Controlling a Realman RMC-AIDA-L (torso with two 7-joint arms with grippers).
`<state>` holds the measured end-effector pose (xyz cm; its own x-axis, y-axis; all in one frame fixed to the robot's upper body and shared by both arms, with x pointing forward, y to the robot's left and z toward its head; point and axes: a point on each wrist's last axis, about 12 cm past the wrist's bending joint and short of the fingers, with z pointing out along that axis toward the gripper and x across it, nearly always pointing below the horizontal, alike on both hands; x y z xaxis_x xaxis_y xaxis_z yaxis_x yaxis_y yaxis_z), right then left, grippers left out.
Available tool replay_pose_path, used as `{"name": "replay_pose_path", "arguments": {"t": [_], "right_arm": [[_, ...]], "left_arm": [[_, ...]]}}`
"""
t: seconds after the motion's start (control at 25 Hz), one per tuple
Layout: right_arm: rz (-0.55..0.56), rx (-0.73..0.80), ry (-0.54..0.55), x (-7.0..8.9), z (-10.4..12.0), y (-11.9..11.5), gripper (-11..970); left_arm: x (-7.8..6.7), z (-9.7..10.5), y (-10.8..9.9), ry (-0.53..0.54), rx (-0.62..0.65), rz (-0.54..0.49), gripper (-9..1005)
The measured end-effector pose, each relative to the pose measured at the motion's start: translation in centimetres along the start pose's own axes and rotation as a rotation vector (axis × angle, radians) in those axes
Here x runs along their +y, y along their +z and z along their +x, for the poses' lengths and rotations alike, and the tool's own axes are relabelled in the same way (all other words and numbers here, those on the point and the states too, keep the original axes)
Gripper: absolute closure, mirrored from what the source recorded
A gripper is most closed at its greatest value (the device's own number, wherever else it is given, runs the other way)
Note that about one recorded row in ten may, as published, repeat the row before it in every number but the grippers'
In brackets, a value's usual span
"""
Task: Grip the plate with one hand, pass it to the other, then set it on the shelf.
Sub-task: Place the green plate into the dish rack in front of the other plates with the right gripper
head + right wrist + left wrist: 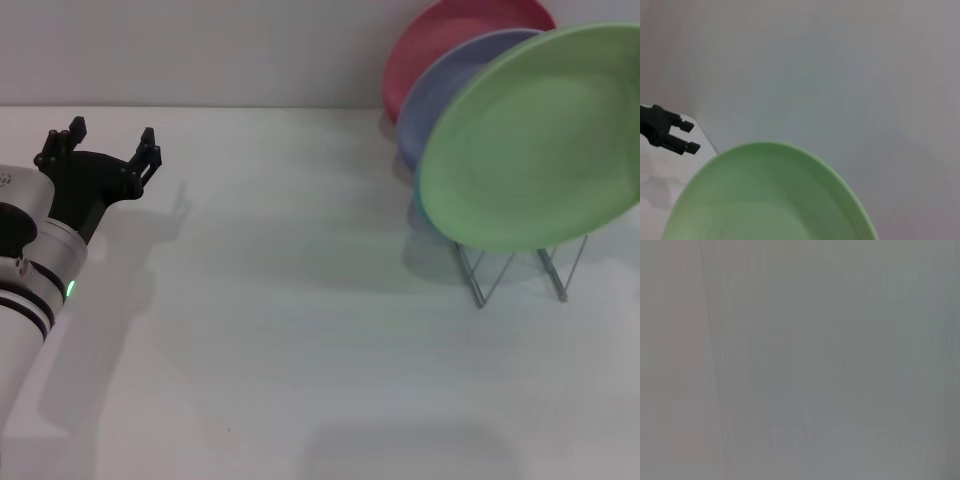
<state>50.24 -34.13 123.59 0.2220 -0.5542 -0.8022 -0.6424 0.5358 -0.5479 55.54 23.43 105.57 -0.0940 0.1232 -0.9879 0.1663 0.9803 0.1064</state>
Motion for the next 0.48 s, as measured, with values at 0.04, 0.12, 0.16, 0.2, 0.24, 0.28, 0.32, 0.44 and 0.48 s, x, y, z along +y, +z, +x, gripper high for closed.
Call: {"name": "replay_pose_path", "arguments": {"t": [0.04, 0.12, 0.16, 0.2, 0.24, 0.28, 0.32, 0.44, 0.48], "right_arm": [[0.001, -0.001, -0.016, -0.02, -0.07, 0.0, 918], [0.002, -0.001, -0.04, -0.04, -0.15, 0.0, 918], [0.004, -0.001, -0.05, -0.07, -0.16, 0.0, 918], [0.007, 0.0, -0.059, -0.1, -0.16, 0.0, 918], [0.012, 0.001, -0.077, -0.18, -0.16, -0.02, 918], [0.012, 0.001, -0.077, -0.18, -0.16, -0.02, 918], [0.014, 0.001, -0.089, -0.22, -0.15, -0.03, 918], [0.015, 0.002, -0.128, -0.25, -0.16, -0.02, 918], [0.016, 0.002, -0.138, -0.25, -0.16, -0.02, 918]], "left_arm": [[0.0, 0.0, 0.0, 0.0, 0.0, 0.0, 177], [-0.09, 0.12, 0.16, 0.001, 0.005, 0.004, 177], [-0.12, 0.23, 0.17, -0.005, 0.01, 0.005, 177], [-0.12, 0.23, 0.17, -0.005, 0.01, 0.005, 177], [-0.19, 0.41, 0.21, -0.02, 0.016, 0.01, 177], [-0.21, 0.44, 0.22, -0.022, 0.017, 0.011, 177], [-0.24, 0.5, 0.22, -0.025, 0.02, 0.013, 177], [-0.27, 0.6, 0.16, -0.025, 0.018, 0.014, 177], [-0.29, 0.59, 0.11, -0.023, 0.011, 0.014, 176]]}}
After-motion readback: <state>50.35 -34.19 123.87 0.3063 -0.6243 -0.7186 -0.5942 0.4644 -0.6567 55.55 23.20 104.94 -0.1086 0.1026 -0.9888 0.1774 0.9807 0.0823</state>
